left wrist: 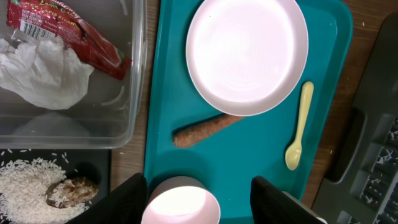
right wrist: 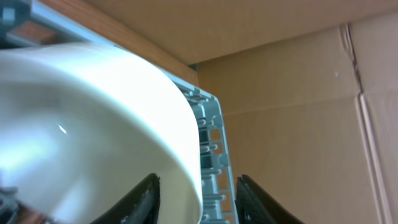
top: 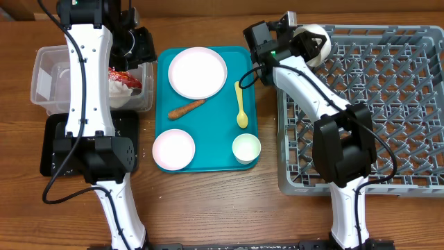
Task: Sort waste into correct bins and load items into the dishwasher
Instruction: 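Carry the white bowl with right gripper into the dish rack's back corner, then move right gripper back to the teal tray and grasp the pink bowl, then place the pink bowl with right gripper into the dish rack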
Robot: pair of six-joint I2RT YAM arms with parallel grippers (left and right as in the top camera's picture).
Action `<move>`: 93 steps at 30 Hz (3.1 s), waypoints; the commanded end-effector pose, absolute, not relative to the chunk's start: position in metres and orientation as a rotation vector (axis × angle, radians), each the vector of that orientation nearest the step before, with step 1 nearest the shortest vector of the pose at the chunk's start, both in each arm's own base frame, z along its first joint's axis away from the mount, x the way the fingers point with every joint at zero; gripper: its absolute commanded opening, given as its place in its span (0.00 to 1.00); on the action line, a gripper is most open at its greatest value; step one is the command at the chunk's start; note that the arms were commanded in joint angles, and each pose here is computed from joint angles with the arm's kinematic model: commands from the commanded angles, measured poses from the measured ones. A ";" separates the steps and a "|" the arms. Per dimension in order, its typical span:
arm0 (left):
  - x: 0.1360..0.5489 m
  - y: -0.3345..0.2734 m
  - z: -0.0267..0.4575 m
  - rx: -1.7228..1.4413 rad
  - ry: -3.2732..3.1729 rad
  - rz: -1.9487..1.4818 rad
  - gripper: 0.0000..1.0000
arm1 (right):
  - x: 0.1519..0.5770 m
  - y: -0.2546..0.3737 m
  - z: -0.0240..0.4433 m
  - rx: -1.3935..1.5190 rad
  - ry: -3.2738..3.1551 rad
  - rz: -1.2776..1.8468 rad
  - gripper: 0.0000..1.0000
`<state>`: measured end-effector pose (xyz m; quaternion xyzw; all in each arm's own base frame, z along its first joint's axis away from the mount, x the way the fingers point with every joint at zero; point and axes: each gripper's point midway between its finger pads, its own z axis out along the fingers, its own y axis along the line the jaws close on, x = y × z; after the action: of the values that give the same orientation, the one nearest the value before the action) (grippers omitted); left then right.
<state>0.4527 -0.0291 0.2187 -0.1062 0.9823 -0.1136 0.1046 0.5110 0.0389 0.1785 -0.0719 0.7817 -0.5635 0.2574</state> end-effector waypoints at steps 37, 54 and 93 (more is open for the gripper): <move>0.451 0.027 0.231 -0.447 2.836 -0.314 0.57 | 0.310 0.335 0.219 -1.008 2.508 1.122 0.88; 0.450 0.036 0.230 -0.475 2.835 -0.297 0.57 | 0.300 0.364 0.056 -0.432 2.895 0.522 0.60; 0.449 0.030 0.230 -0.474 2.840 -0.337 0.59 | 0.365 0.119 0.319 0.342 2.161 -0.714 0.04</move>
<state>0.4485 0.0354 0.2180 -0.1775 0.9726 -0.1078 0.1046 0.3453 0.1541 0.2985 0.0613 0.9327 -0.1701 0.3120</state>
